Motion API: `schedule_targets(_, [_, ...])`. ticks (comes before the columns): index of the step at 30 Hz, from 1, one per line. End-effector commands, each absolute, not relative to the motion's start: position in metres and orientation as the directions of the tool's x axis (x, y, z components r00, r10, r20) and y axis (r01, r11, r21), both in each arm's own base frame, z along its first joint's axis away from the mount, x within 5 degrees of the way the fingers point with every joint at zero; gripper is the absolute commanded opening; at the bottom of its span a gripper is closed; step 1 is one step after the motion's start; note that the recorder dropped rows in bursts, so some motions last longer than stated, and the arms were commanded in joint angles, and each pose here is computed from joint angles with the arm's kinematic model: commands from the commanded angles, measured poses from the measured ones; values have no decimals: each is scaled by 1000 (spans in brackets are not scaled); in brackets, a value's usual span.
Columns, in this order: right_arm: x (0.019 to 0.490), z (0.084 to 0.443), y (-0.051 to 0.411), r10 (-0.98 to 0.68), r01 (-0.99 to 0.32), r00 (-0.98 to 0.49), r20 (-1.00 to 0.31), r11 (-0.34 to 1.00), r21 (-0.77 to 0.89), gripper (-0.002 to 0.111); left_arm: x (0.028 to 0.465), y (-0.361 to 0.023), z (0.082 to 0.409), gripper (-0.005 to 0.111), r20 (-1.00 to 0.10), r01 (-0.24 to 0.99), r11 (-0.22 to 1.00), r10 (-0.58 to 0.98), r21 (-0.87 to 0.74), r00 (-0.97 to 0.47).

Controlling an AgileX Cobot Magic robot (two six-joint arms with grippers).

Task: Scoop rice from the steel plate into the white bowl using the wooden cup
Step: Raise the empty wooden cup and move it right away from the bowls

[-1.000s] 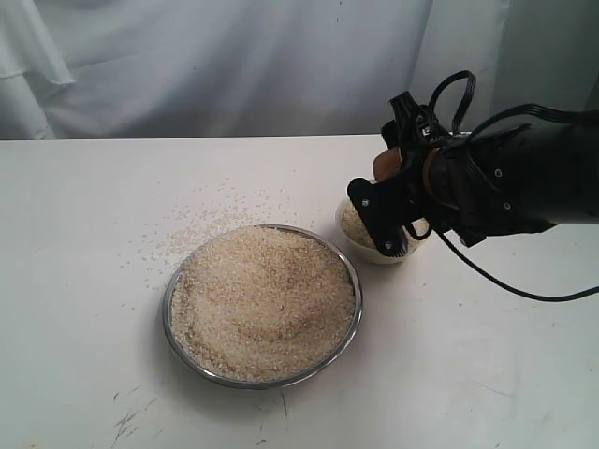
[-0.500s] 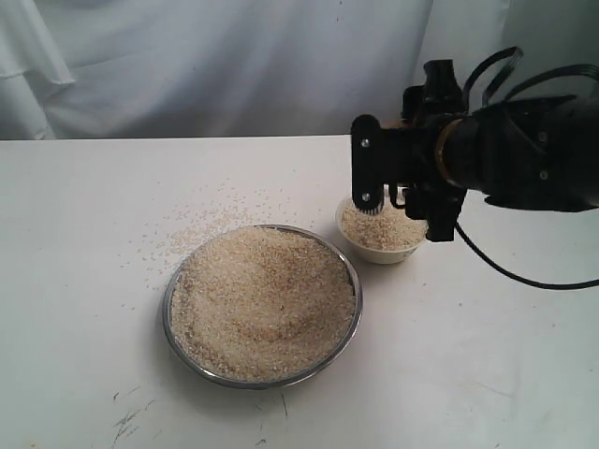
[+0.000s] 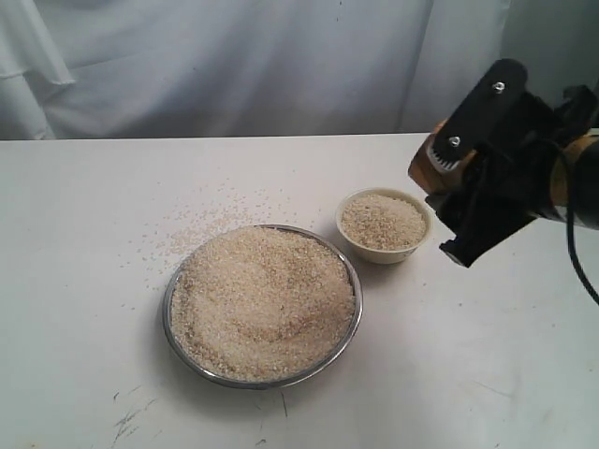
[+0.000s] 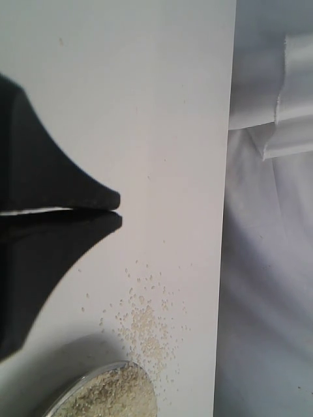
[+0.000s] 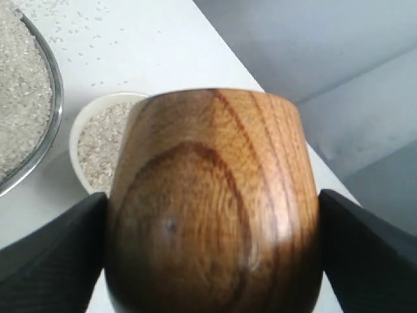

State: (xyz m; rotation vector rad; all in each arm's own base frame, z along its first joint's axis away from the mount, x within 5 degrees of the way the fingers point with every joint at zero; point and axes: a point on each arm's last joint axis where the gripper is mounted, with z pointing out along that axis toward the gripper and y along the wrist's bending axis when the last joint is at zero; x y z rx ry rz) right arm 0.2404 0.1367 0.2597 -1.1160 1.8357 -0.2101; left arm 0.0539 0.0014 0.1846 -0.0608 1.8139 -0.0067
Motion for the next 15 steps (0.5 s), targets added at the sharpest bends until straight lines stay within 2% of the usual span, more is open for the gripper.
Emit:
schedule_targets(1, [215,258,121,-650,-594,-194,-735,674,-440,0,54,1,184,0,-973,-35,999,-44,-37,-228])
schedule_targets(8, [186,227,103,-468,-604,-306,-829,769,-211,0,54,1,184,0,-973,-35,999,-44,-37,-228])
schedule_targets(12, [179,217,102,-421,-632,-255,-870,754,-179,0,54,1,184,0,-973,-35,999,-44,-37,-228])
schedule_targets(15, [177,209,94,-399,-607,-280,-873,778,-161,0,54,1,184,0,-973,-35,999,-44,-37,-228])
